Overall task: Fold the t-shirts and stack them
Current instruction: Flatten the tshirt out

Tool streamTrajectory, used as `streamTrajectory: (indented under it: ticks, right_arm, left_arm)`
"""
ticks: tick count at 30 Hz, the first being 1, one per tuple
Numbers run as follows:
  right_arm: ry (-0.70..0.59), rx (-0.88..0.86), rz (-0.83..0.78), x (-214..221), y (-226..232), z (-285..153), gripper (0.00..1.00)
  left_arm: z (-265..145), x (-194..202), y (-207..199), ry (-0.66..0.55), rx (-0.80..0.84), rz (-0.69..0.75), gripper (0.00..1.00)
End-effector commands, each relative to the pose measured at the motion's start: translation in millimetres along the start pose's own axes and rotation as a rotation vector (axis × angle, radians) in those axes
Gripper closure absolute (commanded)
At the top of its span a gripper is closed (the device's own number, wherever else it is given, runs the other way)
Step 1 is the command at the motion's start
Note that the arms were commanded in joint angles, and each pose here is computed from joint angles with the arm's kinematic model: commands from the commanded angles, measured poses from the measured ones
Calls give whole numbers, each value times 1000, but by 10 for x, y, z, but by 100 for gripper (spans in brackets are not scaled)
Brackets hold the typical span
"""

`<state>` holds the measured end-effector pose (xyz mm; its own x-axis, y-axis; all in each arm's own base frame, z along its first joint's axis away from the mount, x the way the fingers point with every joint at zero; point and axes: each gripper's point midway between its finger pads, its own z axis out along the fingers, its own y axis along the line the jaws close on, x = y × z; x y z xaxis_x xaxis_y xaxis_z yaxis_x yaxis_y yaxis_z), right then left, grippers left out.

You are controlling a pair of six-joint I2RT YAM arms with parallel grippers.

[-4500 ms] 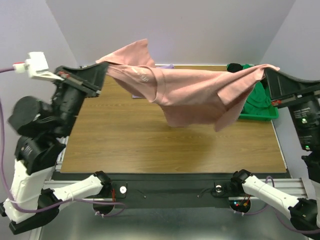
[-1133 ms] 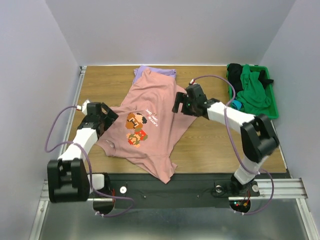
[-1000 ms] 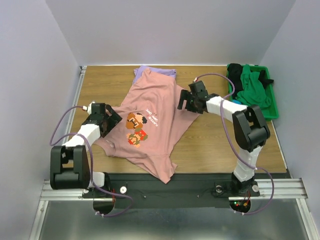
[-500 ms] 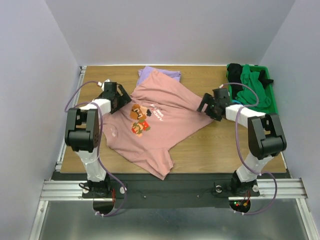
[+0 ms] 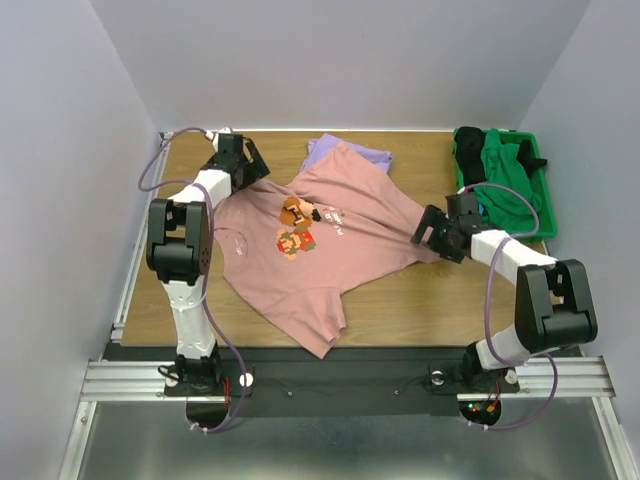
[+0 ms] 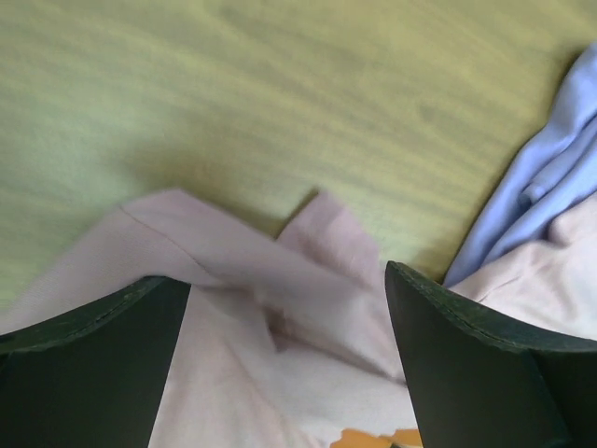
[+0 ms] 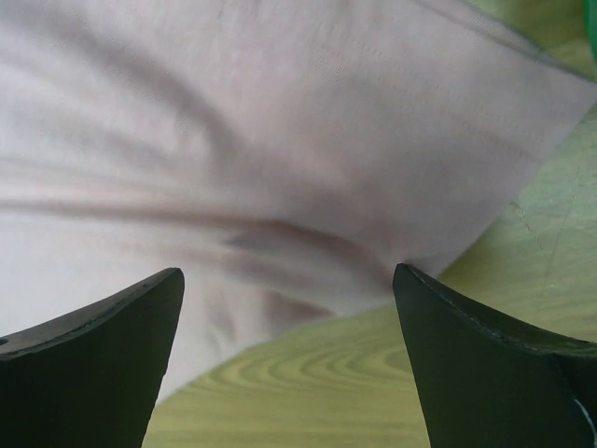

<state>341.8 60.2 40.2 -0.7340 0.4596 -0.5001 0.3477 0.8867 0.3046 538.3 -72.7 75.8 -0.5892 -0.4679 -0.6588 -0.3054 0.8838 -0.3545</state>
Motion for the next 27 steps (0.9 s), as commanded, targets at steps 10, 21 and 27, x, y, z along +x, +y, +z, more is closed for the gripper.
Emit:
streamTrajectory:
  ticks: [10, 21, 27]
  right_arm:
    - [-135, -242, -117, -414, 514, -621, 0]
    - [-175, -174, 43, -282, 285, -741, 0]
    - [-151, -178, 38, -232, 284, -710, 0]
  left_arm:
    - [-1195, -262, -144, -131, 37, -34, 2]
    - [-2677, 2229, -217, 217, 276, 39, 2]
    - [-3252, 3216, -26, 489, 312, 96, 6]
